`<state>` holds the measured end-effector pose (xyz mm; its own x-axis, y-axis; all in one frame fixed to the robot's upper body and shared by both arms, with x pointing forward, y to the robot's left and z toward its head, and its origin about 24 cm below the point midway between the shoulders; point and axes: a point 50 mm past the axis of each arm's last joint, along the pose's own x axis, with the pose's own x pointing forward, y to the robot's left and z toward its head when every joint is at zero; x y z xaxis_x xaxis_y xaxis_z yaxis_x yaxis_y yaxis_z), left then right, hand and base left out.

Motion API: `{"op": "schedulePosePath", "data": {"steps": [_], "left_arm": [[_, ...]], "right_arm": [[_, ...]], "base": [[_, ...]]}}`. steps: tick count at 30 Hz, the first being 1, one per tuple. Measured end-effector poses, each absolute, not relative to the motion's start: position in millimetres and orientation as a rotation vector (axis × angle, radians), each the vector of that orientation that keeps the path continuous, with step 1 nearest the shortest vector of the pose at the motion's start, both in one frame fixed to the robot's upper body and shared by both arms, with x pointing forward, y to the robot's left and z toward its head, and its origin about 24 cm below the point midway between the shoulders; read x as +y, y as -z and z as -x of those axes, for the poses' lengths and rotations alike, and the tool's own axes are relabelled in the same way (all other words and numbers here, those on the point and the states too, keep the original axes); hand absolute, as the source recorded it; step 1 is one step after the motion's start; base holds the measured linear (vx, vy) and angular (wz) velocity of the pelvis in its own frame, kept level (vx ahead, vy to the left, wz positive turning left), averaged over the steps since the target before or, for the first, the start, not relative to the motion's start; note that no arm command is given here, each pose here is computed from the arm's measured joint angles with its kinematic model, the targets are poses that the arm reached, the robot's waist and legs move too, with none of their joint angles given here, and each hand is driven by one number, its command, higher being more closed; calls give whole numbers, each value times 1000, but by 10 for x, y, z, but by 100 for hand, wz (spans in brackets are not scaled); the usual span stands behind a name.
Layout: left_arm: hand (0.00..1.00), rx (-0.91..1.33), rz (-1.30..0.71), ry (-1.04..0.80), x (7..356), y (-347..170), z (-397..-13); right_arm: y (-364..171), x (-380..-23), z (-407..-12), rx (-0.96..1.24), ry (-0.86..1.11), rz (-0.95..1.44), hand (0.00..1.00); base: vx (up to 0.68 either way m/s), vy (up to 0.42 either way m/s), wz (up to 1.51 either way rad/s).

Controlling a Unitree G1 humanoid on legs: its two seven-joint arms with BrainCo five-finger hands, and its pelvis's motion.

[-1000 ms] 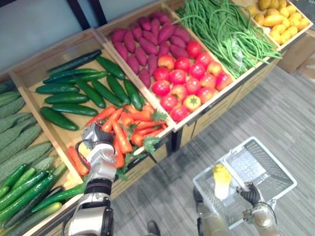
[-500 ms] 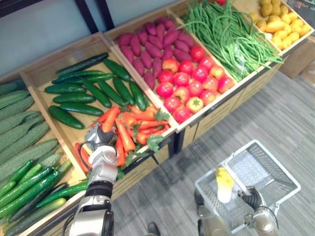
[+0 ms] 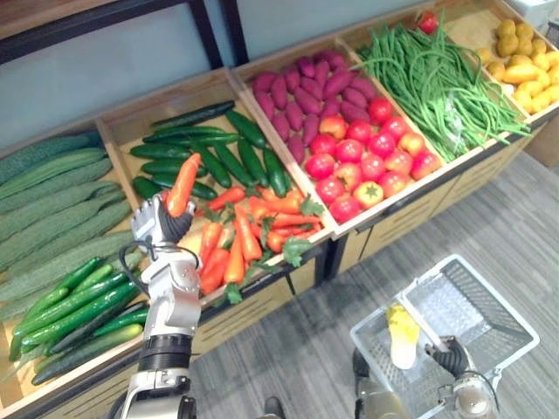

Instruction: Pick vegetable in the basket

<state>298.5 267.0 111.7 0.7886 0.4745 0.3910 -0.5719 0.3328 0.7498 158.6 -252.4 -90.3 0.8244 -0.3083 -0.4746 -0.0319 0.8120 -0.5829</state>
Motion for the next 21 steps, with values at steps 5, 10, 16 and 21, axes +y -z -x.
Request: {"op": "schedulePosePath", "data": {"steps": [5, 10, 16, 21], "left_arm": [[100, -301, -1064, -618, 2458, -1321, -2801], [100, -516, -1038, -467, 2097, -1465, -2513], [100, -684, -877, -176, 1606, -1514, -2308], [100, -741, -770, 57, 1252, -1472, -2217]], "right_arm": [[915, -2522, -1567, 600, 150, 611, 100], [927, -2523, -1557, 611, 129, 607, 100], [873, -2662, -1575, 613, 119, 648, 100], [833, -2780, -1559, 622, 118, 672, 100]], "base": [[-14, -9, 15], [-27, -8, -4], [-36, -14, -15], [-20, -10, -18]]}}
